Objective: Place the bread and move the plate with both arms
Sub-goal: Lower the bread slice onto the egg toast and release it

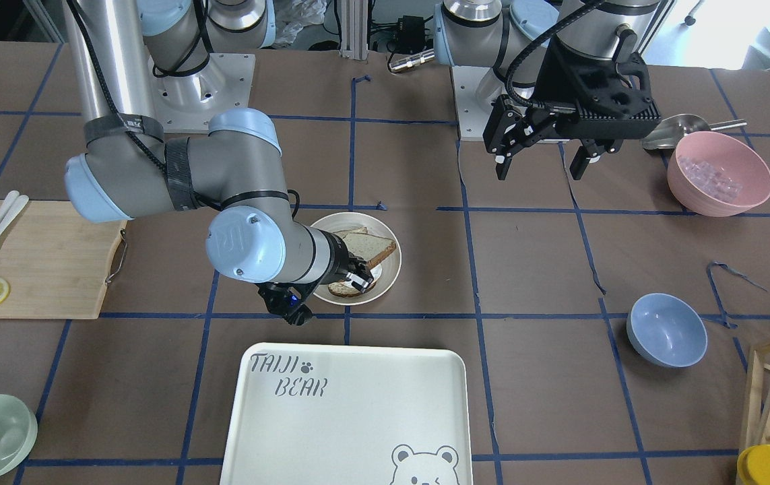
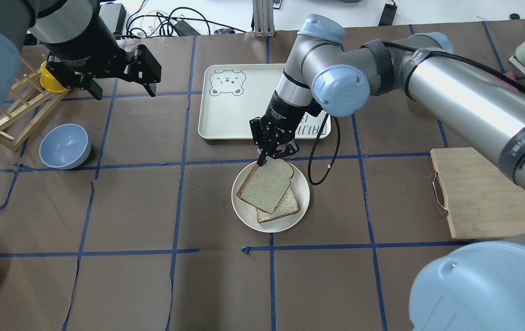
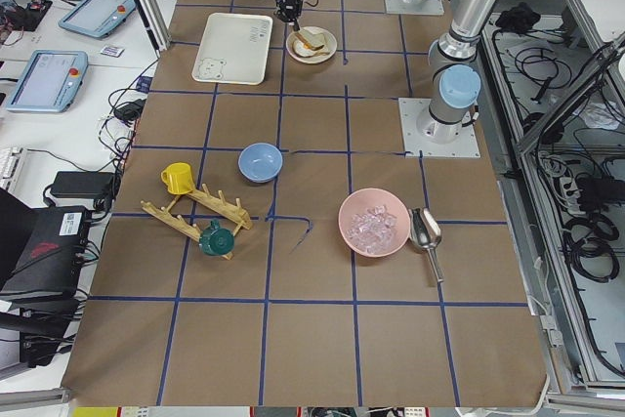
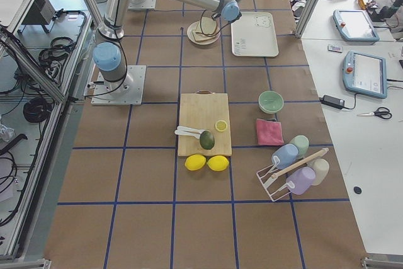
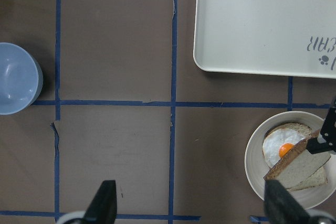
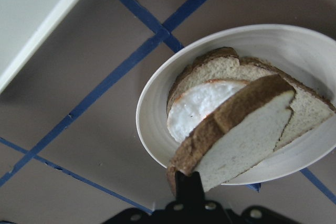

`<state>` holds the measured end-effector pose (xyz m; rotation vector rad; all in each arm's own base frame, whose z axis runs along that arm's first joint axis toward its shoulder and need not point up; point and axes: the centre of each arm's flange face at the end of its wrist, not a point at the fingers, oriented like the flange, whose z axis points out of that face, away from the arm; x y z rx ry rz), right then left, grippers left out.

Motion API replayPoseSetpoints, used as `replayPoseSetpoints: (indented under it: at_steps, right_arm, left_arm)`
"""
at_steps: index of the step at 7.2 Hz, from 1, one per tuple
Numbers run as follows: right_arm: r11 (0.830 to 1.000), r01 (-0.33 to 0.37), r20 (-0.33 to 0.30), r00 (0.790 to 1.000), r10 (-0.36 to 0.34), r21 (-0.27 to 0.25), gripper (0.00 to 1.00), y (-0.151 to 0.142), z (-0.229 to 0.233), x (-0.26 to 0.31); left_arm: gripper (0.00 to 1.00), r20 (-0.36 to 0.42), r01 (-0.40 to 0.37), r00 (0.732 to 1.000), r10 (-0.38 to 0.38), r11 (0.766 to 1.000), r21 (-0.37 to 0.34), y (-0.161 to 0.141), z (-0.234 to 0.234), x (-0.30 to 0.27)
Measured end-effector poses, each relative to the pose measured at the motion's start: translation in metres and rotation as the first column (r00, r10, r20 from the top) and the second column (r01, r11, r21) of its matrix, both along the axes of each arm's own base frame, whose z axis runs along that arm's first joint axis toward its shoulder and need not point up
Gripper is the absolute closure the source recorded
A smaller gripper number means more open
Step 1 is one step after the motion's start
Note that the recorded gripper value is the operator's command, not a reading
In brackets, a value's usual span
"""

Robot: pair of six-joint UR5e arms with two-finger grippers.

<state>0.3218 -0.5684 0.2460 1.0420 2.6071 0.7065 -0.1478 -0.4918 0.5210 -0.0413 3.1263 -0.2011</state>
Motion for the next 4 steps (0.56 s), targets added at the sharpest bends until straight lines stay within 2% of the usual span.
replayPoseSetpoints:
  at_steps: [3,4]
  right_arm:
    - [1.000,0.017,-0.013,1.000,-0.017,-0.011,1.00,-0.007,-0.021,0.001]
    - [1.000,0.015,-0.016,1.000,-0.015,-0.016,0.72,-0.007,-0.027,0.000]
  left_arm:
    - [0.00,0.000,0.000,1.000,0.000,1.000,0.000,0.000,0.000,0.000]
    - [0.00,0.000,0.000,1.000,0.000,1.000,0.001,0.000,0.000,0.000]
